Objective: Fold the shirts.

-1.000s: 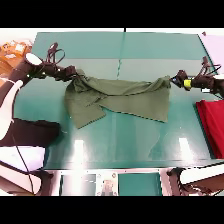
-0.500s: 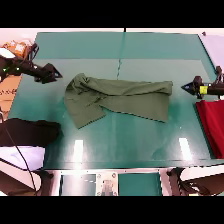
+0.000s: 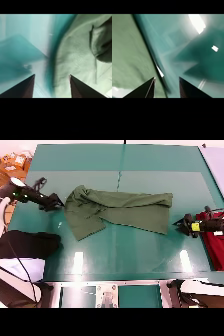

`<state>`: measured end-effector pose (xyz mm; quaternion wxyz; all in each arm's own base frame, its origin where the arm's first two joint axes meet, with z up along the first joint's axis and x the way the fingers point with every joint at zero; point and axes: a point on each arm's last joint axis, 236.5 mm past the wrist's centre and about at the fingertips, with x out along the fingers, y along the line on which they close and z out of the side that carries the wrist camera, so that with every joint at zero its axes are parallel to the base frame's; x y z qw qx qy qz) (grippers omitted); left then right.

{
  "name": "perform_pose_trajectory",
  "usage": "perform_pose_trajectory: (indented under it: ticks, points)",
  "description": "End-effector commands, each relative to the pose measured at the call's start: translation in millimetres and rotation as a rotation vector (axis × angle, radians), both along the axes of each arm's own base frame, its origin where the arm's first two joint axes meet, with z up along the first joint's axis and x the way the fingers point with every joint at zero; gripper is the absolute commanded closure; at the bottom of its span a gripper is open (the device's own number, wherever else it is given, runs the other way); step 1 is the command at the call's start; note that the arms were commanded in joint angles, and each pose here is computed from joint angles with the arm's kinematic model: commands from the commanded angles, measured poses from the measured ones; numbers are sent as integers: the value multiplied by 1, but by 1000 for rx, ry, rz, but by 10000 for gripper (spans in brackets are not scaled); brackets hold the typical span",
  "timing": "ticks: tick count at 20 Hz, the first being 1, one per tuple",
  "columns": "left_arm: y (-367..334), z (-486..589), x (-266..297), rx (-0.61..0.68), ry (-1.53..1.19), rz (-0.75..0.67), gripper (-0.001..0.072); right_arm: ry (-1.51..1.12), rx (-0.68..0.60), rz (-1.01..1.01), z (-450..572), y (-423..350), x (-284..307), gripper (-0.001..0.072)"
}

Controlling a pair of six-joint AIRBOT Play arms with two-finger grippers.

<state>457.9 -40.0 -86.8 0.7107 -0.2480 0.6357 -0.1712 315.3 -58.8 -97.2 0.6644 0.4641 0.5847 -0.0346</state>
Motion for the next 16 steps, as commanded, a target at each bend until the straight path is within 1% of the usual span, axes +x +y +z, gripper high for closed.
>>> perform_pose_trajectory:
  ticks: [1, 2, 3, 4, 8, 12, 15, 16]
  points:
    - [-33, -18, -11, -29, 11, -91, 215, 42, 3, 26, -18, 23, -15, 351]
    - [-43, -18, -13, -31, 7, -123, 238, 41, -3, 44, -19, 29, -14, 351]
    - [-49, -17, -16, -33, 8, -146, 442, 39, -8, 60, -20, 34, -12, 351]
    - [-51, -17, -19, -37, 10, -165, 684, 32, -12, 71, -21, 40, -9, 351]
    - [-38, -16, -22, -40, 40, -138, 680, 10, 3, 93, -20, 61, 2, 351]
    - [-36, -16, -25, -41, 50, -143, 680, 45, 43, 132, -23, 79, -6, 351]
    - [-37, -16, -26, -43, 55, -146, 680, 51, 46, 139, -24, 82, -9, 381]
    - [-37, -15, -29, -47, 63, -150, 681, 44, 43, 147, -24, 82, -8, 538]
